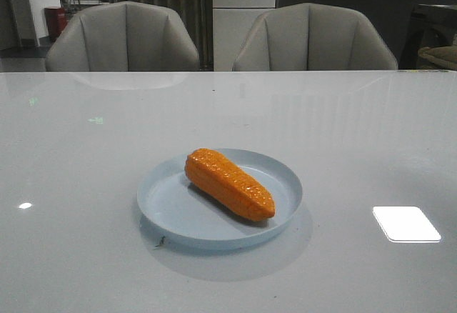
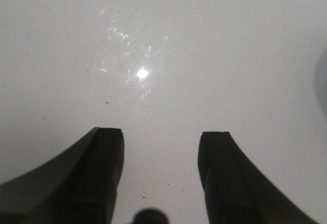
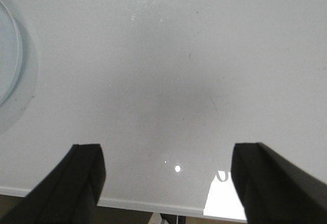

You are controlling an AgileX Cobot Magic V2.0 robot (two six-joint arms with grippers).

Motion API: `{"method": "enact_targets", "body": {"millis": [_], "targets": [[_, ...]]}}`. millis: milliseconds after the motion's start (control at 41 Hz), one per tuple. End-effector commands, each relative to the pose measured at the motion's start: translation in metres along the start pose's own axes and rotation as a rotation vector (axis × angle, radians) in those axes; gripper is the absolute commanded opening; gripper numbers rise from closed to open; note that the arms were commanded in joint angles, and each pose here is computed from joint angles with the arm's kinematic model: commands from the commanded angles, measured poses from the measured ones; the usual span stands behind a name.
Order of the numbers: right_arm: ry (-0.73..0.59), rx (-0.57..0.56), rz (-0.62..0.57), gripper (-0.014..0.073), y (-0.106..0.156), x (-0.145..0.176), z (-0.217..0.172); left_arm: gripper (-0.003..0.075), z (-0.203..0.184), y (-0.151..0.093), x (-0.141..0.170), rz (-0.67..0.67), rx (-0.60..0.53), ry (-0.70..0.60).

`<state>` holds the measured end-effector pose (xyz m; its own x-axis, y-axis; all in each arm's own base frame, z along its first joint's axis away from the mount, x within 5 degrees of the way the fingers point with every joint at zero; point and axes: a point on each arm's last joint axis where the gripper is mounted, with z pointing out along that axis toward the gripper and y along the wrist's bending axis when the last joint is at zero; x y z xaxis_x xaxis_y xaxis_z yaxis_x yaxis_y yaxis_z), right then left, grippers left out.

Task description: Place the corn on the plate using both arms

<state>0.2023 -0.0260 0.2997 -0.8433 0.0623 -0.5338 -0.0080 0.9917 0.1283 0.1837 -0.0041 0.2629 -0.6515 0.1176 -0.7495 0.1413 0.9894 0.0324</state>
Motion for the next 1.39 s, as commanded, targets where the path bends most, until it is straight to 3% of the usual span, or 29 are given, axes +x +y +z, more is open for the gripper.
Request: {"method": "enact_targets", "body": {"millis": [0, 195, 390, 537, 707, 1366], "targets": [[-0.137, 0.022, -0.003, 0.0613, 0.003, 0.018, -0.010, 0.0401, -0.008, 0.003, -0.016, -0.016, -0.026, -0.112], [-0.222, 0.046, 0.001, 0.0613, 0.008, 0.052, -0.013, 0.0401, -0.008, 0.003, -0.016, -0.016, -0.026, -0.112], [-0.281, 0.012, 0.040, 0.0613, 0.013, 0.057, -0.017, 0.0388, -0.007, 0.002, -0.016, -0.013, -0.021, -0.110], [-0.277, -0.024, 0.000, 0.0613, 0.020, 0.056, -0.015, 0.0286, -0.007, -0.004, -0.014, 0.006, 0.010, -0.085], [-0.271, -0.043, -0.051, 0.0613, 0.024, 0.057, -0.015, 0.0079, -0.007, -0.007, -0.013, 0.015, 0.026, -0.071], [-0.263, -0.046, -0.051, 0.0613, 0.025, 0.057, -0.015, 0.0096, -0.007, -0.007, -0.013, 0.015, 0.026, -0.071]]}}
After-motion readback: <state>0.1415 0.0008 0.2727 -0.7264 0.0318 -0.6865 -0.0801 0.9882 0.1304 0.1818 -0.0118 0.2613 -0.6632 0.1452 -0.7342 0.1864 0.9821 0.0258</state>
